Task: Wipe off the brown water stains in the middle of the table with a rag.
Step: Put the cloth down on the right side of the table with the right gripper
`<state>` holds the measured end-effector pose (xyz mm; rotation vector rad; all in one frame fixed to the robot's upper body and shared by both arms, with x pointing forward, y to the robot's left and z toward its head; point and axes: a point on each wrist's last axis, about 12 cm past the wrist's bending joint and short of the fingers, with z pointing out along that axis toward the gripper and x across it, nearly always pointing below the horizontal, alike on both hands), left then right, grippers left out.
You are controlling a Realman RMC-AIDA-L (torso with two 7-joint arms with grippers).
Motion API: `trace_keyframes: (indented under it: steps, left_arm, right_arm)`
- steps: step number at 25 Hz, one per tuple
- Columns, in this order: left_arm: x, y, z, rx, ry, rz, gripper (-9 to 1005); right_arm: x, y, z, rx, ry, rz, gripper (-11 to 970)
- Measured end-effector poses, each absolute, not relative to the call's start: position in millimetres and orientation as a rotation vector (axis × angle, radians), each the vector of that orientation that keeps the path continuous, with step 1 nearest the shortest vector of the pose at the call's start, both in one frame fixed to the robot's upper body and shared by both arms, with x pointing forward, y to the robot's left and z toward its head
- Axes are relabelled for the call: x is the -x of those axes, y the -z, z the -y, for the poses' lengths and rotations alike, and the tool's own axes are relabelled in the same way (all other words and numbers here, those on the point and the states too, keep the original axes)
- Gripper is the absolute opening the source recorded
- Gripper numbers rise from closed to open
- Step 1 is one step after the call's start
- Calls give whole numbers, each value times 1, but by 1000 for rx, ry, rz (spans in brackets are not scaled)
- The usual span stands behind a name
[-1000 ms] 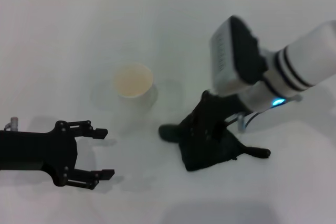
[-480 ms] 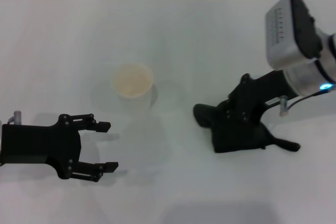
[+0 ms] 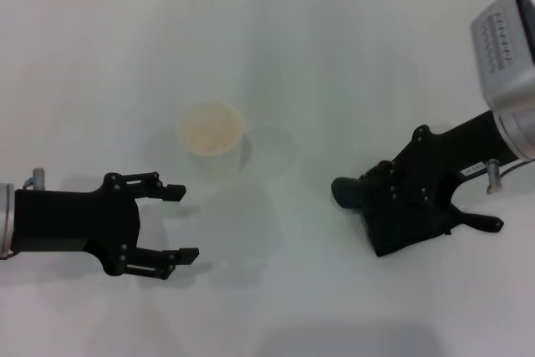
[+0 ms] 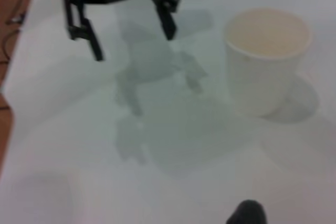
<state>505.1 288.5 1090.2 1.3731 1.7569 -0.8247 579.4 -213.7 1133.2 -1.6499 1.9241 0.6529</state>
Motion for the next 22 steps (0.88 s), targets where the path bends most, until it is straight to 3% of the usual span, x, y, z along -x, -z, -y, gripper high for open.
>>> trace_keyframes:
  steps: [7, 17, 22]
  left_arm:
    - [-505, -1090, -290, -1362, 813, -1748, 874]
    - [-504, -1088, -290, -1358, 829, -1752, 875]
    - [-501, -1088, -297, -1328, 821, -1751, 875]
  right_arm:
    - [-582, -1144, 234, 1521, -712, -1907, 65]
    - [-576, -1143, 255, 1466, -739, -1833, 460]
    - [-572, -1148, 264, 1420, -807, -1744, 478]
